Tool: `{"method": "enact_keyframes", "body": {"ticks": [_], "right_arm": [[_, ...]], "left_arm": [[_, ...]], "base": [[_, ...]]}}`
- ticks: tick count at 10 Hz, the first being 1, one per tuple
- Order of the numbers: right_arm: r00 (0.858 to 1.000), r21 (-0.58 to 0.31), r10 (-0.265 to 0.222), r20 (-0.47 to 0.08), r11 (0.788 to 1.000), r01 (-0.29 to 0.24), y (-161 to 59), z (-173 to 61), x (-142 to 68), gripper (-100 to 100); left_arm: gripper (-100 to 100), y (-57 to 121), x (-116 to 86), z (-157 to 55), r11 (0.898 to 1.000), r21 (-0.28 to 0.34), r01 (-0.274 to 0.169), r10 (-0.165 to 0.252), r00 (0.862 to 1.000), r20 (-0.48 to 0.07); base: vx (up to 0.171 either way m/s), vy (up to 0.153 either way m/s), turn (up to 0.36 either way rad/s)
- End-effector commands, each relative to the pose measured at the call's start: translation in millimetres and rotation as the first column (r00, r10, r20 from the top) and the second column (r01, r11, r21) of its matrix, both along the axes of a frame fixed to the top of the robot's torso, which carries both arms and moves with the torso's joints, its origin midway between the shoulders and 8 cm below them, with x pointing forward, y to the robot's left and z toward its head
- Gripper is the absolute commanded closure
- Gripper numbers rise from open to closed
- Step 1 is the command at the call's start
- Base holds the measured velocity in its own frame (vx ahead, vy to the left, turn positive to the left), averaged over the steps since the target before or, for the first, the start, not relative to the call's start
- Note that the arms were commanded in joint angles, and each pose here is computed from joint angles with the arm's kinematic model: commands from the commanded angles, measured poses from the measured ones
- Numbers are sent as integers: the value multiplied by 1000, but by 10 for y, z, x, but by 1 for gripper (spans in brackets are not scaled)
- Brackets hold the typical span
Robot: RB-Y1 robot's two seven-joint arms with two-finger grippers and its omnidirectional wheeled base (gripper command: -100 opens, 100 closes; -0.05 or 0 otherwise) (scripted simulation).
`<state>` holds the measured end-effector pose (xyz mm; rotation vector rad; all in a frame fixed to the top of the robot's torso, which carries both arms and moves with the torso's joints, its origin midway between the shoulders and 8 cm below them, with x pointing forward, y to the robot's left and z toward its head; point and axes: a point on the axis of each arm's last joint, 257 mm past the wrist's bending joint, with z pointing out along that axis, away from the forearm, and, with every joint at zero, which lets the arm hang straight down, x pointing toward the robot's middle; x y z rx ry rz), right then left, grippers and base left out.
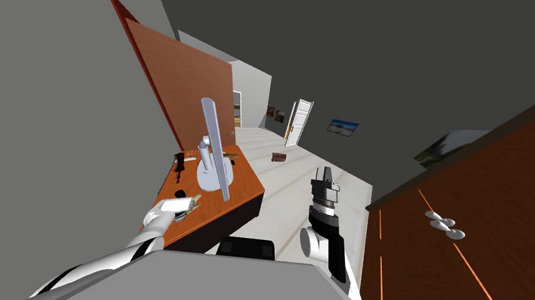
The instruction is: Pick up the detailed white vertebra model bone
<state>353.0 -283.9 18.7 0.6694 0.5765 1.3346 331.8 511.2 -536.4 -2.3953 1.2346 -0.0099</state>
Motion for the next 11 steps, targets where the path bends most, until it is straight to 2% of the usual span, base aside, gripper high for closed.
{"method": "enact_keyframes", "body": {"ticks": [1,3,4,5,8,11], "right_arm": [[1000,0,0,0,1000,0,0,0,0,0],[1000,0,0,0,1000,0,0,0,0,0],[1000,0,0,0,1000,0,0,0,0,0],[1000,0,0,0,1000,0,0,0,0,0],[1000,0,0,0,1000,0,0,-1,-1,0],[1000,0,0,0,1000,0,0,0,0,0]], "left_arm": [[100,0,0,0,1000,0,0,0,1000,0],[100,2,4,3,1000,0,0,0,1000,1],[0,1,3,2,1000,0,0,0,1000,1],[100,8,38,37,1000,1,29,-29,1000,2],[100,11,108,104,996,1,90,-90,996,2],[100,6,179,173,988,1,154,-154,988,3]], "base": [[0,0,0],[0,0,0],[0,0,0],[56,-39,311],[89,-91,265],[73,-92,183]]}}
